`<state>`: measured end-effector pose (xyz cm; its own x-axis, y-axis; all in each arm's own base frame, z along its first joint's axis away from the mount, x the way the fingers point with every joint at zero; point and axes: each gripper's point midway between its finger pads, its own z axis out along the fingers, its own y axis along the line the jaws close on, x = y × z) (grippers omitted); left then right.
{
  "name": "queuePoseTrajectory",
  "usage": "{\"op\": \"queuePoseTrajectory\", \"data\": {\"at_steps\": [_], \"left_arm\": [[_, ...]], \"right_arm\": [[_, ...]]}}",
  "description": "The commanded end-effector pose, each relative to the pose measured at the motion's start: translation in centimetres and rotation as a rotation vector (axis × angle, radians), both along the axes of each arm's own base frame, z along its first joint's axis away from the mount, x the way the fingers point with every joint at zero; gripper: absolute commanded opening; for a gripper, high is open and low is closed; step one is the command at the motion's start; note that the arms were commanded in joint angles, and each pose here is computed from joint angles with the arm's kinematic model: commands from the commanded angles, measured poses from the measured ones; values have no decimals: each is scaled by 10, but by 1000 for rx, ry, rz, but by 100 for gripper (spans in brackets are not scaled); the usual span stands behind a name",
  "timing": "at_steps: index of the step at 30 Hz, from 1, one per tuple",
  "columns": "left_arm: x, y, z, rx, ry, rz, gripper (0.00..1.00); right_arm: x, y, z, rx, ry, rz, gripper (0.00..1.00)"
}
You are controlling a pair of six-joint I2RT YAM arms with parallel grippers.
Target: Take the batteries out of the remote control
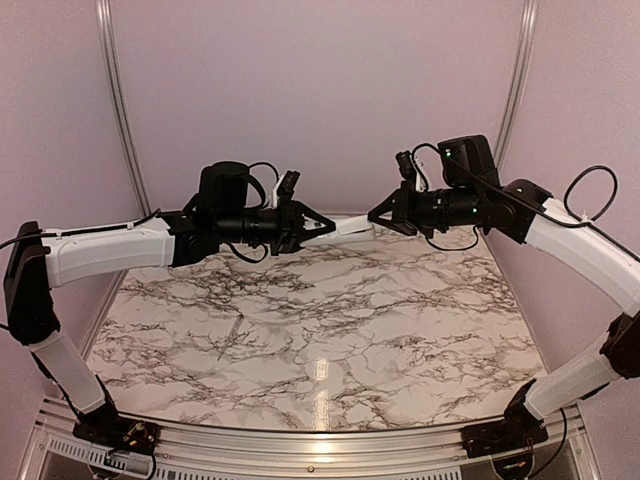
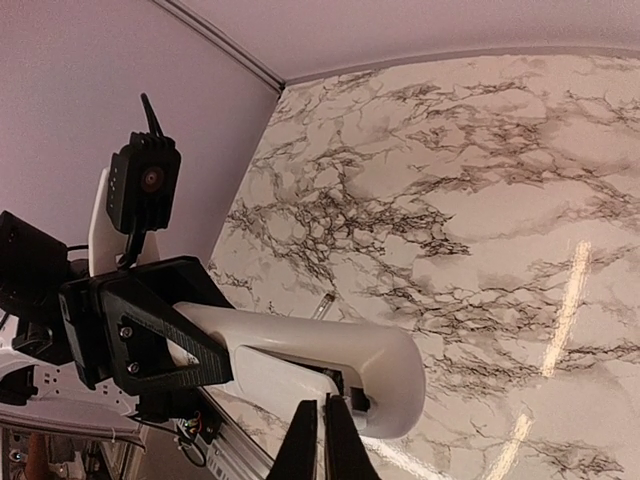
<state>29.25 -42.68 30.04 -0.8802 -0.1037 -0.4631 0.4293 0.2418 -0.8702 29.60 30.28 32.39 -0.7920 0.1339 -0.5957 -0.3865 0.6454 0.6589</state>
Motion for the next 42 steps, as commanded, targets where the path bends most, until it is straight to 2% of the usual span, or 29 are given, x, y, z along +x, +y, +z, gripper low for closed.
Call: {"op": "queuePoseTrajectory", "data": {"at_steps": [1, 24, 42], "left_arm": [[-9, -9, 21, -53, -61, -36, 0], [-7, -8, 24, -58, -64, -23, 0], [0, -3, -1, 13, -36, 28, 0]], "right_arm": [[-19, 17, 33, 92, -45, 107, 2], [-21, 19, 20, 78, -20, 123, 0], [-19, 14, -9, 20, 5, 106, 0]]}}
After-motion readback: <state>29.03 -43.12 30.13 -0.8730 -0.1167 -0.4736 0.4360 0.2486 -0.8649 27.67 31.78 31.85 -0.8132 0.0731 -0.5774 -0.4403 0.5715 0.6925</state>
